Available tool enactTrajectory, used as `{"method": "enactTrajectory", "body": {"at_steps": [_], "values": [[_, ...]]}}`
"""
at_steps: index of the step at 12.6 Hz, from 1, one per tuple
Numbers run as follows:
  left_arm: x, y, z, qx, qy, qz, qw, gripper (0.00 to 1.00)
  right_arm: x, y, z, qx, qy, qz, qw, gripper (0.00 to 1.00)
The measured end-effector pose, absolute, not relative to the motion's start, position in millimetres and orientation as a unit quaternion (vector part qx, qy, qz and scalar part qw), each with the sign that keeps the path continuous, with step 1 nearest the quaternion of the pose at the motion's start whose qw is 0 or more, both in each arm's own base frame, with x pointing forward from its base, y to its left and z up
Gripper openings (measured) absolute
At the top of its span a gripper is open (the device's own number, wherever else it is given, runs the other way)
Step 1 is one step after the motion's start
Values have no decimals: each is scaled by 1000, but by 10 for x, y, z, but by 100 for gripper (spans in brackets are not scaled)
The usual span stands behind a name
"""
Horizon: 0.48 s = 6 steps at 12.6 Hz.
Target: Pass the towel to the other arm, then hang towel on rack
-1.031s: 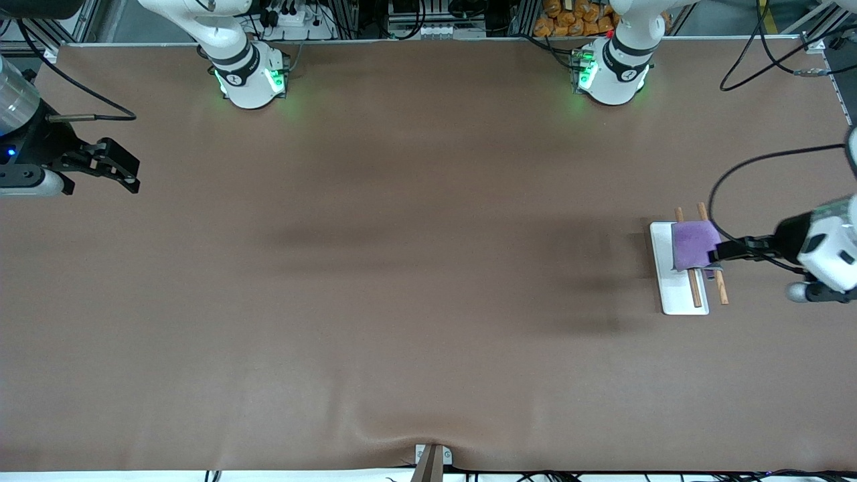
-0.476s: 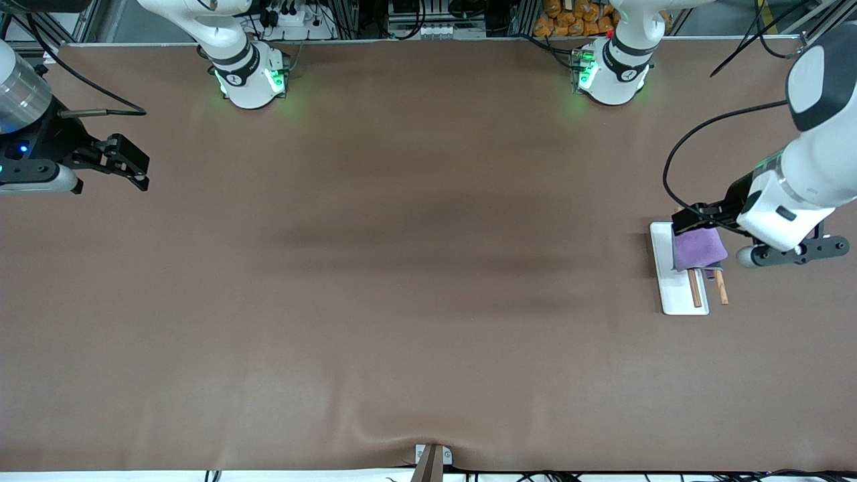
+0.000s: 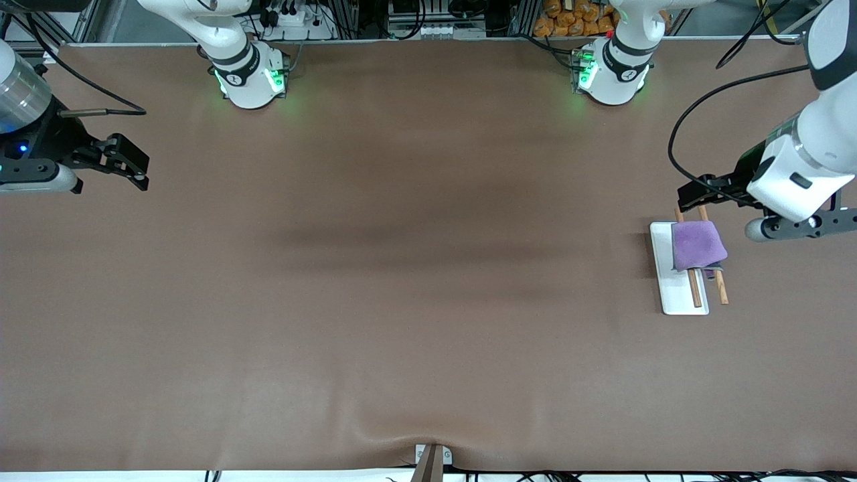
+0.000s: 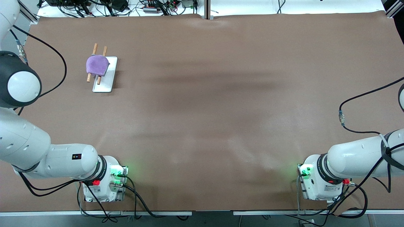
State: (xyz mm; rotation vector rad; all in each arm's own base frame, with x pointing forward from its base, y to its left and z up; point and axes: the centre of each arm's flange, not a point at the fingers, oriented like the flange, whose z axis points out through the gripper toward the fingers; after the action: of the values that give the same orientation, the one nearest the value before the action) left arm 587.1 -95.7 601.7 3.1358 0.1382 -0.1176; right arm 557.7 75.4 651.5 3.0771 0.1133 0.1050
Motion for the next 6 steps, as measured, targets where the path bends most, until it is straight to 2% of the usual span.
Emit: {"method": "enactTrajectory", "body": {"at_steps": [6], "values": [[5650, -1095, 6370, 999, 30, -11, 0, 100, 5578, 741, 6514, 998, 34, 33, 30, 100]]}}
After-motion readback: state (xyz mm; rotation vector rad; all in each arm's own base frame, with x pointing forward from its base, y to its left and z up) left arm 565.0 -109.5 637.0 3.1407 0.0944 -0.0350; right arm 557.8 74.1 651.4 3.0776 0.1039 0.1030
